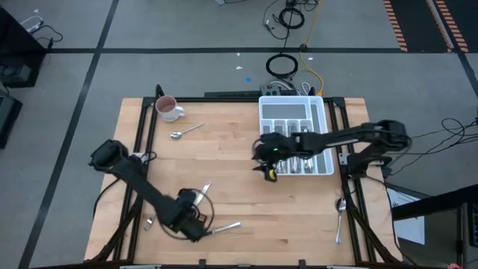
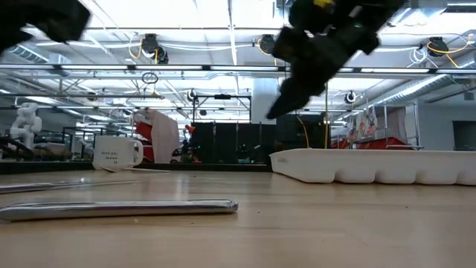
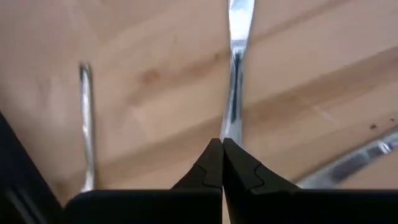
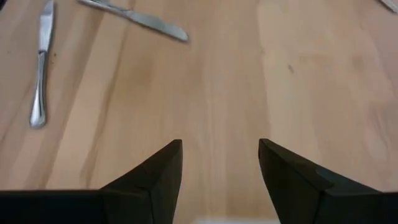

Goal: Sort silverware
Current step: Put the silver table knife into the silverware tray

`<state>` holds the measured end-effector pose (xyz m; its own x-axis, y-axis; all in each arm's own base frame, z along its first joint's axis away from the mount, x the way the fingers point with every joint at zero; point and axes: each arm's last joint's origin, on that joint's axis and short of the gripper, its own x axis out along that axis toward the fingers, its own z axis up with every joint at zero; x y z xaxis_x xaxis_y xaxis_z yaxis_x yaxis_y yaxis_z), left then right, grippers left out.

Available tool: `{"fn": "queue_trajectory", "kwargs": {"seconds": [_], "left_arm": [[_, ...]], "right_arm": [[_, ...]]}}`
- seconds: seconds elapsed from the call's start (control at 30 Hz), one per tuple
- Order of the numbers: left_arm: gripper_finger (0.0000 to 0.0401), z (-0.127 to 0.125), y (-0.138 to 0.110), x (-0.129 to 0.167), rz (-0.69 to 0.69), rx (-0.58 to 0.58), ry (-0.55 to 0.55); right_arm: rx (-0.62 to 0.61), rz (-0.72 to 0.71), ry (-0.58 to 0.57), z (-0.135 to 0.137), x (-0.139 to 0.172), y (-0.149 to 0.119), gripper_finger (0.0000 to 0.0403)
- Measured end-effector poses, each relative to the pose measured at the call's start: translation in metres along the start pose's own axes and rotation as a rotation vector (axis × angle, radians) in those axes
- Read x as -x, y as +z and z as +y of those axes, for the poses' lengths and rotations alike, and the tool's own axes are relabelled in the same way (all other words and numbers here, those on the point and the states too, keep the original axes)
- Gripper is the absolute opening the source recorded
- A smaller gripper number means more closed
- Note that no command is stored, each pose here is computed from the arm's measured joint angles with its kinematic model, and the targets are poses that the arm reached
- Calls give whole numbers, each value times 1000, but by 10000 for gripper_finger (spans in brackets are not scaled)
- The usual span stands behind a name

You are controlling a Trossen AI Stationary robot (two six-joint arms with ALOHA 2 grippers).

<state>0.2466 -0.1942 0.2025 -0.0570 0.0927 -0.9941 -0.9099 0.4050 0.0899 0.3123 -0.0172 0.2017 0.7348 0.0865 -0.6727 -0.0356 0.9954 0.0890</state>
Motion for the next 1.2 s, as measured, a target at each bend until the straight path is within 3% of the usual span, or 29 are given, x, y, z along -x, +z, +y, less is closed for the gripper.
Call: {"fn": "queue_trajectory", "kwargs": {"seconds": [0.23,0.37,0.57,0.8,1.0,1.13,1.2], "left_arm": [[0,17,-22,-11,-52,151,57],[0,16,-25,-34,-38,174,18],[0,7,-24,-73,-30,193,-8],[0,-14,-1,-67,-49,173,-80],[0,-50,33,-60,-179,136,-367],[0,-56,50,-58,-248,154,-415],[0,-53,56,-57,-256,146,-390]], "right_arm": [[59,9,77,10,-31,43,194],[125,38,89,16,-32,54,184],[124,69,89,17,-22,56,176],[113,122,90,17,-16,53,176],[129,127,91,17,-15,52,176],[150,150,93,17,-14,50,176],[148,162,94,17,-14,49,176]]}}
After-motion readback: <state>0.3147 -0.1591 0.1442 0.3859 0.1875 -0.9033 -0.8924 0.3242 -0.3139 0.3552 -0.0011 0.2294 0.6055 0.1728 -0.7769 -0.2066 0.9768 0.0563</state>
